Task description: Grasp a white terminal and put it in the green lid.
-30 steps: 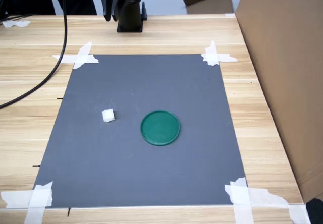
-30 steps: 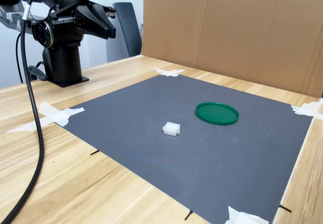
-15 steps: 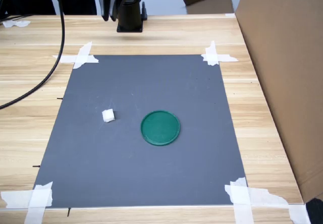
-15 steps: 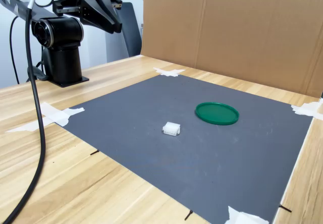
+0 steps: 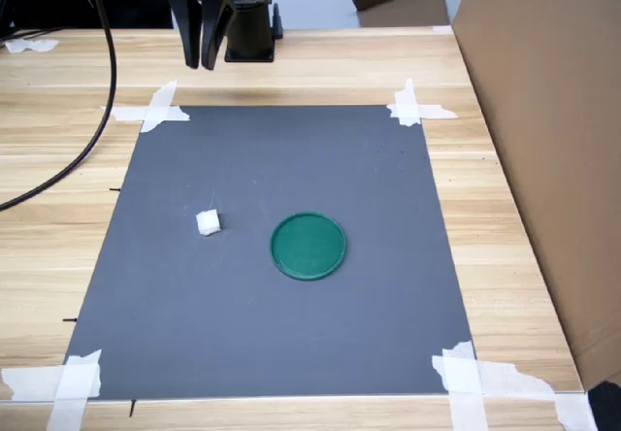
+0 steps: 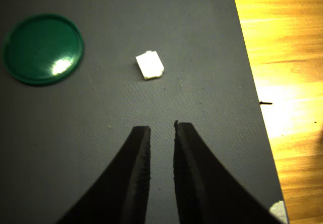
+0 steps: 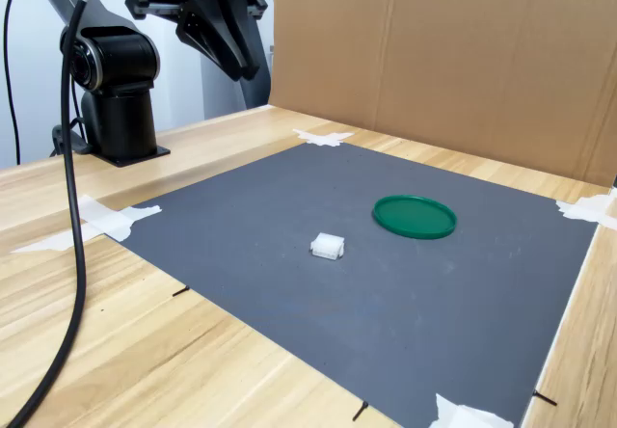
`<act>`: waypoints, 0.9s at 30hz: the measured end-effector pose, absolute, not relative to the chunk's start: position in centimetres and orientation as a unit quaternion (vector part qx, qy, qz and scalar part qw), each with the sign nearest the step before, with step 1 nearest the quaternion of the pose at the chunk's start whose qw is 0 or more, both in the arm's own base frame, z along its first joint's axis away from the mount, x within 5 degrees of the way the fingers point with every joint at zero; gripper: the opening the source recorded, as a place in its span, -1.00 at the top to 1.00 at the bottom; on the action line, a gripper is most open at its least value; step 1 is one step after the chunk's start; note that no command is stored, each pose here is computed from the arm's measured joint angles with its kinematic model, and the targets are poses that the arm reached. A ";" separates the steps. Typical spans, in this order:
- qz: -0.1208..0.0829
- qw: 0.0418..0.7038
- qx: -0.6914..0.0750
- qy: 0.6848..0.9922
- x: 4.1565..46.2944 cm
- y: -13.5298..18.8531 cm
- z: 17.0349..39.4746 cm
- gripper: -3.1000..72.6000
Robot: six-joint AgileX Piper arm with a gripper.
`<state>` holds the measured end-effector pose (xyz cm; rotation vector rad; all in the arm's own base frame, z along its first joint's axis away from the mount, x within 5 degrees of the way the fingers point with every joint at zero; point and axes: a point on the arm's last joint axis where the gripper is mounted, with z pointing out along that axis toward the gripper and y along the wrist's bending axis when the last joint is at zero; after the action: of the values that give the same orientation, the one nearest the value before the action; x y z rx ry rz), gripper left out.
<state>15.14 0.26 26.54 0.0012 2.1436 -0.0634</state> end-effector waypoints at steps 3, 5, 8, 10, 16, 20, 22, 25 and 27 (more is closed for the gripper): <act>-0.044 0.444 -0.009 0.895 16.5 0.2 27.0 0.62; -0.054 0.432 -0.020 0.900 17.6 0.2 27.6 0.61; -0.075 0.402 -0.038 0.912 19.3 0.1 28.3 0.51; -0.081 0.389 -0.034 0.917 20.0 -0.3 28.6 0.44; -0.079 0.291 -0.088 0.949 23.9 -1.5 26.9 -0.02; -0.080 0.278 -0.118 0.950 24.9 -1.4 26.6 -0.05; -0.079 0.261 -0.145 0.951 27.3 -1.4 26.9 -0.06; -0.075 0.231 -0.184 0.953 29.6 -1.4 27.8 -0.06; -0.070 0.222 -0.193 0.953 30.2 -1.3 27.8 -0.06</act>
<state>30.20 -1.35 27.84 -0.5326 2.6343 -0.1945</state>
